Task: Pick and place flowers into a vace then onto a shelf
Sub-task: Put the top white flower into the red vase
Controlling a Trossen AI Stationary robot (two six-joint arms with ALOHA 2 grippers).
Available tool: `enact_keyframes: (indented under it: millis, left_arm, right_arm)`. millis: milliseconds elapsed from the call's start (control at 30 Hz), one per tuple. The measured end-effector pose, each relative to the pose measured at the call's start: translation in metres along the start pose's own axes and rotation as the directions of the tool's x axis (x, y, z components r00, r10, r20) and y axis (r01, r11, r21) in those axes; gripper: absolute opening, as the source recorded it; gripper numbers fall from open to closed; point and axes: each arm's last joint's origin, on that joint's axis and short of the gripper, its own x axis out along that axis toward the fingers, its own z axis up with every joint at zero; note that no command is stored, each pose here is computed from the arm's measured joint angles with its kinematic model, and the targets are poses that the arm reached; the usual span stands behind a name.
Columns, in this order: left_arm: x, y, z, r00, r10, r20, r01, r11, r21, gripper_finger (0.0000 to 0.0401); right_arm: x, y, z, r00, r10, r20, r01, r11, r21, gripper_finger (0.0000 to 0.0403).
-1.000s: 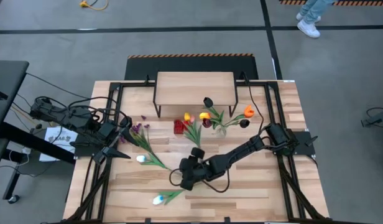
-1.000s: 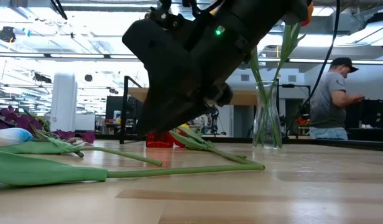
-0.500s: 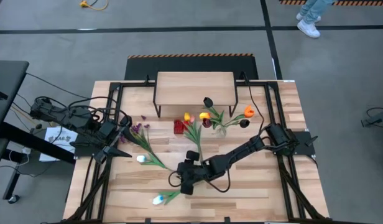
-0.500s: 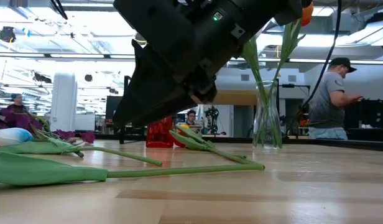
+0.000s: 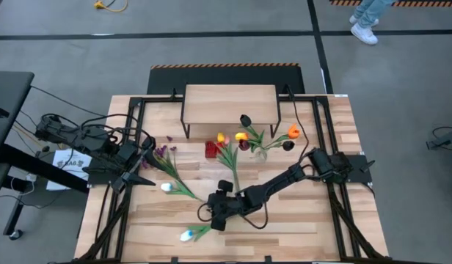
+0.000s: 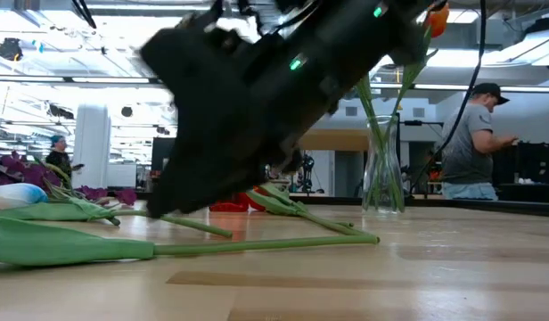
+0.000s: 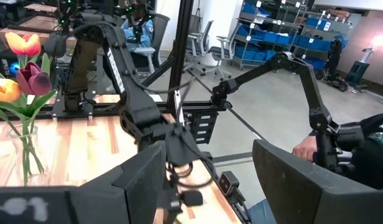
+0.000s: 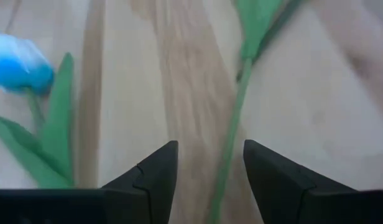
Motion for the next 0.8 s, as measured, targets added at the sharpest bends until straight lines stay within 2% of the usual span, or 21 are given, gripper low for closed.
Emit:
enact_keyframes:
  millis: [200,333,467,633,800]
  left_arm:
    - [0.002,0.001,-0.002,1.0,0.004,-0.023,-0.004,1.0,-0.002,0.0232]
    - [0.003,0.001,-0.003,0.999,0.006,-0.033,-0.006,1.0,-0.002,0.0232]
    - [0.003,0.001,-0.003,0.999,0.006,-0.032,-0.006,1.0,-0.002,0.0232]
    - [0.003,0.001,-0.003,0.999,0.007,-0.032,-0.007,1.0,-0.002,0.0232]
    - [0.003,0.001,-0.003,0.999,0.007,-0.031,-0.007,1.0,-0.002,0.0231]
  right_arm:
    - [0.019,0.003,-0.008,1.0,-0.028,-0.008,0.028,1.0,-0.006,0.0174]
    - [0.025,0.002,-0.009,0.999,-0.037,-0.008,0.037,0.999,0.015,0.0157]
    - [0.025,0.001,-0.01,0.998,-0.057,-0.014,0.058,0.995,0.077,0.0112]
    - [0.021,0.0,-0.007,0.998,-0.054,-0.025,0.056,0.995,0.084,0.0022]
    - [0.002,0.002,0.002,0.998,-0.034,-0.057,0.035,0.999,0.019,0.0009]
